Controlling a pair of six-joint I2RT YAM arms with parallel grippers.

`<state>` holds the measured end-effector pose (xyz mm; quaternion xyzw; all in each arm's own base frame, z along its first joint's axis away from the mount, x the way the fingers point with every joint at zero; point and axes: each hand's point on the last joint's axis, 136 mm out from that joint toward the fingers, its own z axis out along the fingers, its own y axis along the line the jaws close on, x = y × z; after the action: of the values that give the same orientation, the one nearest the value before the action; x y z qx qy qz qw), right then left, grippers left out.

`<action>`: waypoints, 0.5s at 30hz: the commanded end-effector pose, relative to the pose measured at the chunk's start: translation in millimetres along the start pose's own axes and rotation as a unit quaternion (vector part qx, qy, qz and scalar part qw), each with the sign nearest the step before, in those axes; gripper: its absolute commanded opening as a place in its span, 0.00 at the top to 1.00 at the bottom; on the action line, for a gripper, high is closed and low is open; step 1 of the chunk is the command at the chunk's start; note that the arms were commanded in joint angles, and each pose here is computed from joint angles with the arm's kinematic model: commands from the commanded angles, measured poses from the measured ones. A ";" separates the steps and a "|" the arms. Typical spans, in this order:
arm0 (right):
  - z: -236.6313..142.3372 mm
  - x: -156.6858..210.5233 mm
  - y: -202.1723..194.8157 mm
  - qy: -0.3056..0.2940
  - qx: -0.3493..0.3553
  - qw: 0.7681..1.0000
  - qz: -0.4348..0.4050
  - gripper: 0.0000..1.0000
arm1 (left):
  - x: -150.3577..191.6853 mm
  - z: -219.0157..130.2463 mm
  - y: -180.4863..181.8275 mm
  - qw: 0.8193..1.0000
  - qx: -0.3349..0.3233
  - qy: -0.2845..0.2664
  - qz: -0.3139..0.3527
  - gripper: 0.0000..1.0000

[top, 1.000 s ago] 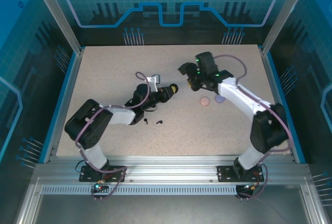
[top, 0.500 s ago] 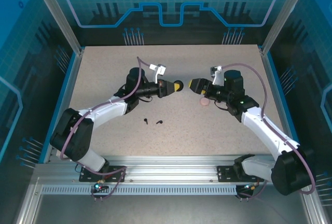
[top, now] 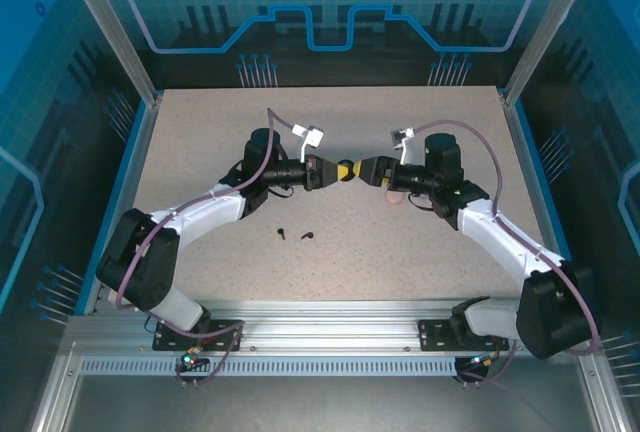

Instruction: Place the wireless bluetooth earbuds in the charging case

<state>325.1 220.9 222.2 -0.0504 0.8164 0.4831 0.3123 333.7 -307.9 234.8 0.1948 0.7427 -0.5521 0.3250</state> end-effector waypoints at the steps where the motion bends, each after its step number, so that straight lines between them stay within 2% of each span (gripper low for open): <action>1: 6.3 -3.2 7.3 0.004 -0.021 1.000 -0.020 0.29 | -14.2 -1.1 -17.8 1.000 0.026 -0.009 0.012 1.00; 15: 24.2 1.3 -56.8 0.010 0.043 0.998 0.044 0.34 | -21.5 -9.3 -43.9 0.998 0.055 -0.019 0.030 1.00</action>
<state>353.0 213.9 183.1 -0.0205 0.8328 0.4680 0.2949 332.3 -306.9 238.2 0.1810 0.7440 -0.5618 0.3133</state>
